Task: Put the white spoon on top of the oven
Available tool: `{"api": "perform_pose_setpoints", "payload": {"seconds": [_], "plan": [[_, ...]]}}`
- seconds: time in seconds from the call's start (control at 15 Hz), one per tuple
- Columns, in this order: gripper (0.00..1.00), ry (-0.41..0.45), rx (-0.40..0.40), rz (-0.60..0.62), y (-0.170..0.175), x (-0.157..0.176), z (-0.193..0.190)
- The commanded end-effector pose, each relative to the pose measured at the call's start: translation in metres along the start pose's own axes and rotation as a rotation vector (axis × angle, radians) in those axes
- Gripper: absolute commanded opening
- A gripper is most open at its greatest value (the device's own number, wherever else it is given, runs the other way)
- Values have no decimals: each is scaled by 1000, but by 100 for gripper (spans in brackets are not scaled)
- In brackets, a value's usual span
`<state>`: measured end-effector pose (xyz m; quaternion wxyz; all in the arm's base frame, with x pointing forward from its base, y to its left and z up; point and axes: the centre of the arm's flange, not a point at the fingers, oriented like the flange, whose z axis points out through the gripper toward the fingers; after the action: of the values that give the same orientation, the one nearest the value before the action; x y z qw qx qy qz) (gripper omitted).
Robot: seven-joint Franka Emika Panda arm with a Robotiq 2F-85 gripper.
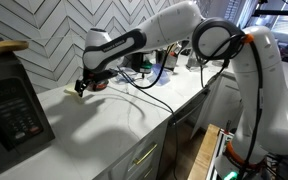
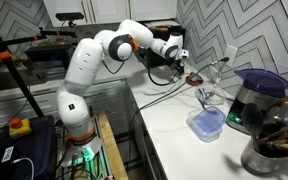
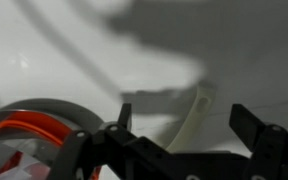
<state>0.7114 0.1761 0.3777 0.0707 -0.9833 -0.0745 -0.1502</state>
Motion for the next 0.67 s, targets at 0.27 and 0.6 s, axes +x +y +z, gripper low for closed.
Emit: {"api": "perform_pose_setpoints", "payload": {"seconds": [0.27, 0.6], "plan": [[100, 90, -142, -176, -51, 82, 53], [51, 9, -209, -153, -56, 87, 69]]}}
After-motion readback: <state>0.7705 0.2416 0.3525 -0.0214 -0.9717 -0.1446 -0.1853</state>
